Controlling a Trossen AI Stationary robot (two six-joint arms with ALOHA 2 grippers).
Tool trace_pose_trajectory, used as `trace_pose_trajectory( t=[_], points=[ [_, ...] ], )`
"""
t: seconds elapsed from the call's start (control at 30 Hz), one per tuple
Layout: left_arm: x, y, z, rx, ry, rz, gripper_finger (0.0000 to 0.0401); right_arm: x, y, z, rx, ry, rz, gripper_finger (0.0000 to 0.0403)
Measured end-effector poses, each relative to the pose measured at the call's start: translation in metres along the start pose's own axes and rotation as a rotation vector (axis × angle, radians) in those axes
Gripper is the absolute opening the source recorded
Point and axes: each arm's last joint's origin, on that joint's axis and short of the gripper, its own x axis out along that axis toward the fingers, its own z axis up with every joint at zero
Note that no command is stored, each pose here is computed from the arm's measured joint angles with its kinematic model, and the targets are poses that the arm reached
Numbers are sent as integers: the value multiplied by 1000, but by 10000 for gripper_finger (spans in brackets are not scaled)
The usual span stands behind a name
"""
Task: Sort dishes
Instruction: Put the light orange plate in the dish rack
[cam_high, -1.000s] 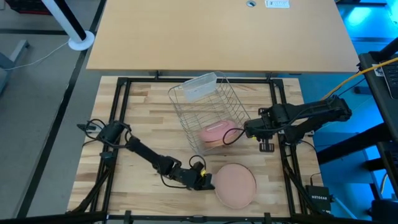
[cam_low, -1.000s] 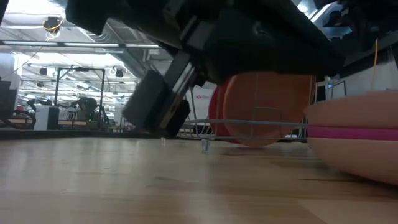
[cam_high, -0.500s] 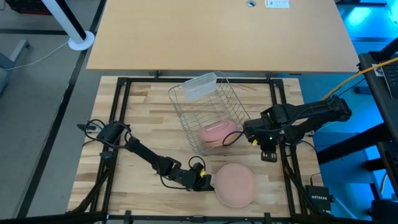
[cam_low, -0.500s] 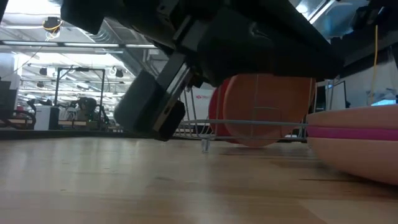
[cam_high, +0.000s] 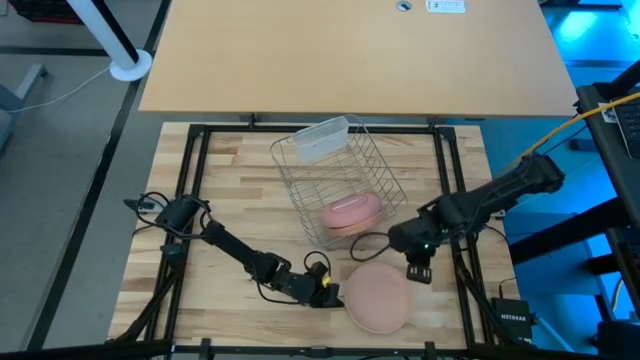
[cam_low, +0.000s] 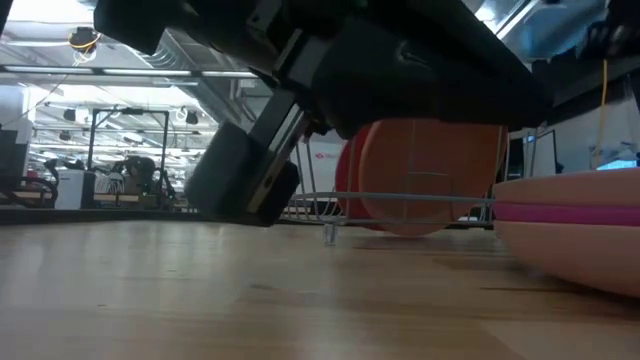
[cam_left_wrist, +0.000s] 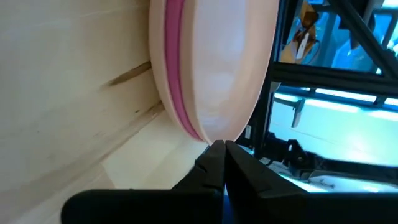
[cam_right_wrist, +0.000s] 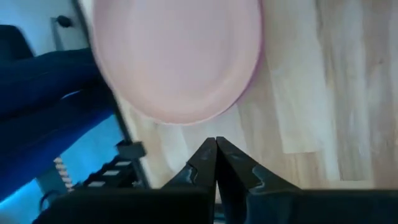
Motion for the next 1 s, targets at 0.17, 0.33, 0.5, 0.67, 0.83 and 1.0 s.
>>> trace_pose_trajectory(
  t=[0.17,0.33,0.5,0.67,0.83,1.0],
  points=[
    [0,0,1,64,-2,0,0,24,-9,-4,19,36,-3,12],
    [0,0,1,66,-2,0,0,46,-16,-5,12,85,106,17],
    [0,0,1,75,-1,0,0,53,-19,-5,8,87,125,52],
    [0,0,1,88,-2,1,0,53,-22,-3,10,-2,26,84],
    [0,0,1,85,-2,2,0,60,-25,1,66,-37,-58,102],
    [0,0,1,85,-2,4,0,73,-27,6,96,-2,-105,103]
  ],
)
